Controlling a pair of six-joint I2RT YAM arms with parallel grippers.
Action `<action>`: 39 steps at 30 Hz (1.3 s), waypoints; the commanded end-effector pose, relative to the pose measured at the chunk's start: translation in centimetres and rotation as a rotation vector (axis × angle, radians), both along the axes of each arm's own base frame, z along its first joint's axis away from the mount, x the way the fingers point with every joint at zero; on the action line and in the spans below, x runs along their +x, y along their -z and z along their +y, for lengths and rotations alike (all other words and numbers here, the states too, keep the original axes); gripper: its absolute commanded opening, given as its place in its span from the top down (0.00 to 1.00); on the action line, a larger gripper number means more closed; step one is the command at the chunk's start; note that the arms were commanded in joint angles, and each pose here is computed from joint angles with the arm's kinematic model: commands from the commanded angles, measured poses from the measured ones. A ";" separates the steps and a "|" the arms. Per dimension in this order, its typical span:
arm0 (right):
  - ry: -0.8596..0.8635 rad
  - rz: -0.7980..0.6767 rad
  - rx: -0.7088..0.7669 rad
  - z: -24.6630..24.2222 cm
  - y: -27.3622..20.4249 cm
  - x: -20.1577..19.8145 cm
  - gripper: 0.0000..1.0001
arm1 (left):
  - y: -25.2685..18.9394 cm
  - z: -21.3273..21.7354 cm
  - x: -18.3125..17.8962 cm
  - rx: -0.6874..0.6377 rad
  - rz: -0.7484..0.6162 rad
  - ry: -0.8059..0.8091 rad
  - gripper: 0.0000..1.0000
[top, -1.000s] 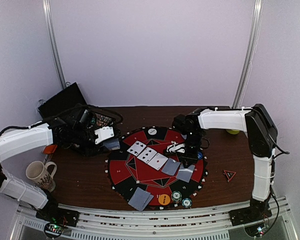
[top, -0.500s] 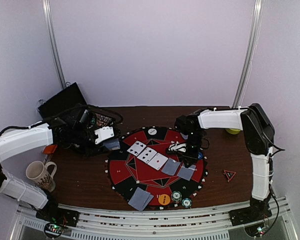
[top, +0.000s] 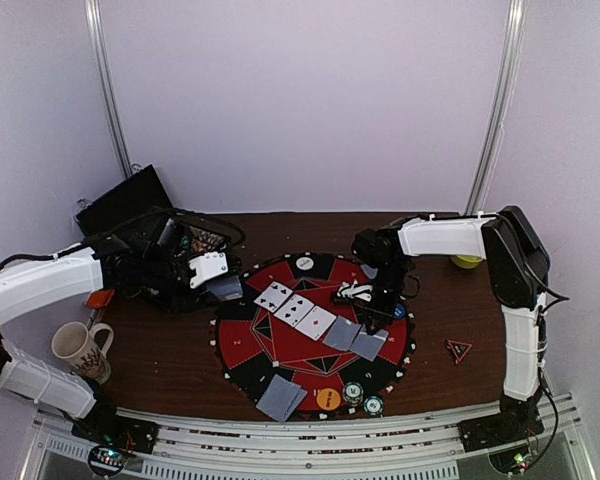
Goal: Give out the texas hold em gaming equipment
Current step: Place the poker card in the community card area, then place the face-down deck piles at the center of the board.
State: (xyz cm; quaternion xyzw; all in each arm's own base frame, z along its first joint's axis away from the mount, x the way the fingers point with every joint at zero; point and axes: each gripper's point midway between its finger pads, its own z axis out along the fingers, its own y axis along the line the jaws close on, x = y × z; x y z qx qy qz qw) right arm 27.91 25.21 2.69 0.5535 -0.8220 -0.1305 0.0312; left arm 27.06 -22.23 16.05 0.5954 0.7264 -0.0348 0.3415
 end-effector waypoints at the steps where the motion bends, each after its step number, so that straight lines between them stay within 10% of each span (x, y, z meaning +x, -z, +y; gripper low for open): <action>1: -0.011 0.048 -0.004 -0.4 0.7 -0.9 0.99 | -2.0 -0.8 0.3 -0.062 -0.054 0.008 0.53; 17: 0.048 -0.133 -0.103 -2.2 -2.0 1.7 0.59 | 0.6 -3.4 -0.3 -0.177 0.205 -0.224 0.53; 39: 0.214 -0.545 0.083 -2.4 -13.8 4.9 0.55 | 8.5 7.8 -0.5 -0.244 0.279 -0.968 0.47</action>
